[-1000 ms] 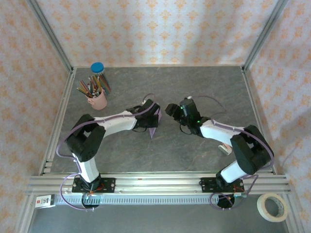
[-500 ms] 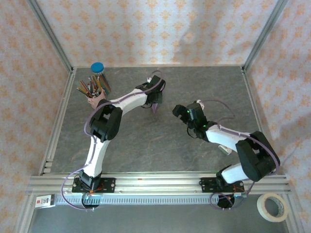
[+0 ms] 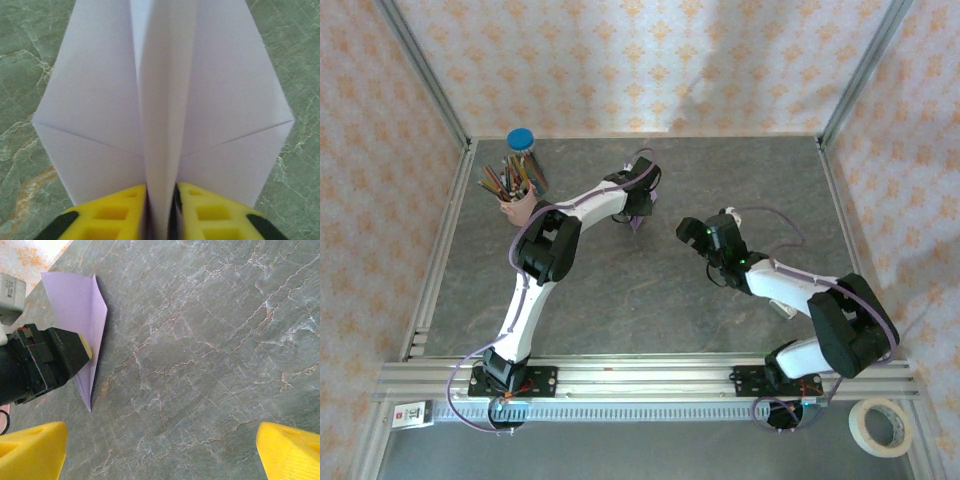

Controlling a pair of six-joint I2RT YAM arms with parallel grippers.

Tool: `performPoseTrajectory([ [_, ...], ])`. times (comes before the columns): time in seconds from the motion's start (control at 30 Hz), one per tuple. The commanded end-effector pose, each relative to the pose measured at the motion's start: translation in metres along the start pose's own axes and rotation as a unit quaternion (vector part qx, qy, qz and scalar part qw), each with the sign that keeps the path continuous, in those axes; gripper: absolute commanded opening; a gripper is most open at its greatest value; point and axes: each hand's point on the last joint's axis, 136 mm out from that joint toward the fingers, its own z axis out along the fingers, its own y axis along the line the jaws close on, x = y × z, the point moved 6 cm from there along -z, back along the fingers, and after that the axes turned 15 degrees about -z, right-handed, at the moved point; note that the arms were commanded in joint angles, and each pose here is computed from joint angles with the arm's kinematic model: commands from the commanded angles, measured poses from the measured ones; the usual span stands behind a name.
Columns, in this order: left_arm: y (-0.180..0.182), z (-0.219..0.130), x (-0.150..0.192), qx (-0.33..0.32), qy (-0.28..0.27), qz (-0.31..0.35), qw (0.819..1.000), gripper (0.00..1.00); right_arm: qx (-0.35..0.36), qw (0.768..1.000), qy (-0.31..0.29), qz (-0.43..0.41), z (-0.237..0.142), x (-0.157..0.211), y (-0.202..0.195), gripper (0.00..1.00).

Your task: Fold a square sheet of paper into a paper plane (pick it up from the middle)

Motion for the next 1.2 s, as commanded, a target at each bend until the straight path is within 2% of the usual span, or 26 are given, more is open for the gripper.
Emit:
performPoseTrajectory([
  [0.0,0.007,0.003,0.001,-0.026,0.005,0.012,1.000,0.29,0.008,1.000,-0.009,-0.003,-0.004,-0.002,-0.005,0.95],
  [0.43,0.020,0.023,0.023,-0.034,0.019,-0.013,0.999,0.42,0.011,1.000,0.001,0.004,-0.001,0.004,-0.007,0.95],
  [0.73,0.025,0.028,0.028,-0.045,0.014,-0.039,0.998,0.43,0.013,1.000,0.003,0.006,0.002,0.005,-0.008,0.95],
  [0.87,0.014,0.004,0.009,-0.020,-0.007,-0.045,0.999,0.43,0.016,1.000,-0.005,0.001,-0.001,-0.003,-0.006,0.95],
  [0.97,0.005,-0.028,-0.012,0.010,-0.035,-0.056,0.998,0.47,0.029,0.999,-0.025,-0.005,-0.007,-0.017,-0.005,0.96],
  [1.17,0.004,-0.103,-0.044,0.055,-0.107,-0.088,0.989,0.56,0.067,0.990,-0.114,-0.042,-0.037,-0.066,-0.001,0.99],
])
